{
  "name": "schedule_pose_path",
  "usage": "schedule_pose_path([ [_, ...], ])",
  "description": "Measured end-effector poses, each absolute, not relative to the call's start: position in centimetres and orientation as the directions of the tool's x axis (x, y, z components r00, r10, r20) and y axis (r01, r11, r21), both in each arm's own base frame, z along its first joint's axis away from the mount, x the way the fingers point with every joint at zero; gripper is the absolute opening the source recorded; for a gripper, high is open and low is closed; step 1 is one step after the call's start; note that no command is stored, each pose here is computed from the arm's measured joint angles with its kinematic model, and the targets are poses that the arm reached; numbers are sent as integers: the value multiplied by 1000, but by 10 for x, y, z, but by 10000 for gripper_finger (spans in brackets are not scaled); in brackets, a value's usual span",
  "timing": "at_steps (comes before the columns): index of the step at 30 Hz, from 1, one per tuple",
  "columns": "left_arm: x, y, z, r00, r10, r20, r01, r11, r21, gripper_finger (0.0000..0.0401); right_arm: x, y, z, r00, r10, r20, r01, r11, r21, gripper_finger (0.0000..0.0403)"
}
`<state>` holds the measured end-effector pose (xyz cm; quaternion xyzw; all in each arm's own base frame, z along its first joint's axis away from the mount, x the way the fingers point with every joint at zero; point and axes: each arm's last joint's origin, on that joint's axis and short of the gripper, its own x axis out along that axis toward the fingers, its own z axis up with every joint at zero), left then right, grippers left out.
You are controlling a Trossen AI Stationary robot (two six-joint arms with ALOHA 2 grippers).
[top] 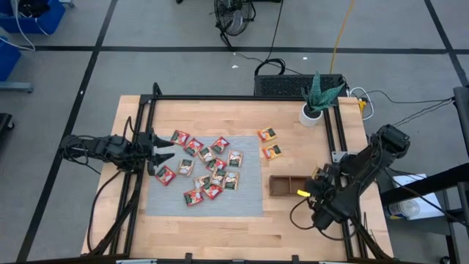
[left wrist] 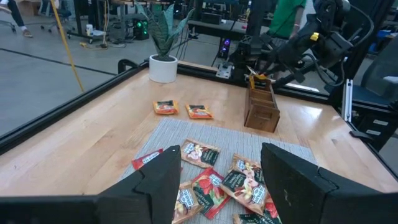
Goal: Pick & Place Tea
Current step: Put the yellow tea bag into the right section of the wooden organizer
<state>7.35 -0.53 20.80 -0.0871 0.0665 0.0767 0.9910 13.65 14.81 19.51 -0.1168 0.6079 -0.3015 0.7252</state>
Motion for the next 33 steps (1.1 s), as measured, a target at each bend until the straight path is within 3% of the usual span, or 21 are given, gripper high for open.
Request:
schedule_pose_path([
  [14, 74, -5, 208, 979, 141, -146, -164, 973, -162, 223, 136, 150, 194, 67, -561, -825, 307, 798, -518, 29],
  [22, 74, -5, 208, 979, 140, -146, -164, 973, -162, 223, 133, 146, 194, 43, -586, -809, 333, 772, -541, 69],
  [28, 74, -5, 208, 979, 141, -146, -164, 973, -162, 223, 125, 140, 179, -42, -577, -816, 324, 765, -557, 101],
  [33, 74, -5, 208, 979, 141, -146, -164, 973, -162, 223, 126, 139, 182, -29, -590, -807, 323, 759, -566, 113],
])
